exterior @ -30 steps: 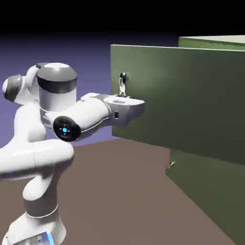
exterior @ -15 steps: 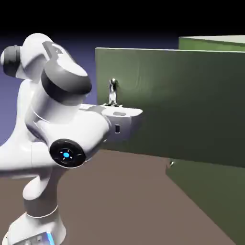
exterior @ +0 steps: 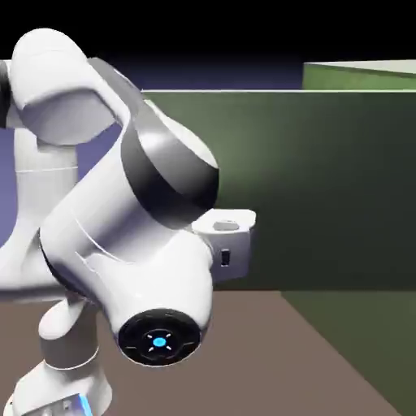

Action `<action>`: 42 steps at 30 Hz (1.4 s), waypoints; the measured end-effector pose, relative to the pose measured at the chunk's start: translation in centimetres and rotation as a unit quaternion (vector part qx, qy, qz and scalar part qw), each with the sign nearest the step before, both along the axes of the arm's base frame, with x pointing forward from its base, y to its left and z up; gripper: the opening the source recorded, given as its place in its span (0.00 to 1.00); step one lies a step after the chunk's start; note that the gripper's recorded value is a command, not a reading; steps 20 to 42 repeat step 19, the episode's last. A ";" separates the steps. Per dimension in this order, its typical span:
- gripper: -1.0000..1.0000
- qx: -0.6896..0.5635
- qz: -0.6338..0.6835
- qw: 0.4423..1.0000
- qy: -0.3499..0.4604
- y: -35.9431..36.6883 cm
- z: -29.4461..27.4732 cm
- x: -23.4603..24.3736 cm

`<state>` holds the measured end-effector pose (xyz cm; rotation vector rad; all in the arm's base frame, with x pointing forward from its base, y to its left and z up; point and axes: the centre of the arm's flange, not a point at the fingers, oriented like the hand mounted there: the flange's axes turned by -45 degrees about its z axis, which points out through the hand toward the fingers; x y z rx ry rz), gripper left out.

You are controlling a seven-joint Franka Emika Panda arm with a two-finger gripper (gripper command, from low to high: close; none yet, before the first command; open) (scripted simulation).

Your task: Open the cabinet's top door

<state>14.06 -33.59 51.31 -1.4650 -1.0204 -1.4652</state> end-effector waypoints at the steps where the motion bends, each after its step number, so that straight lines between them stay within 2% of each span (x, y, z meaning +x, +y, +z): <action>1: 0.00 0.000 0.009 1.000 0.000 -0.9 0.0 0.0; 19: 0.00 0.000 0.148 0.989 0.000 -14.2 0.0 1.5; 42: 0.00 0.000 0.148 0.989 0.000 -14.2 0.0 1.5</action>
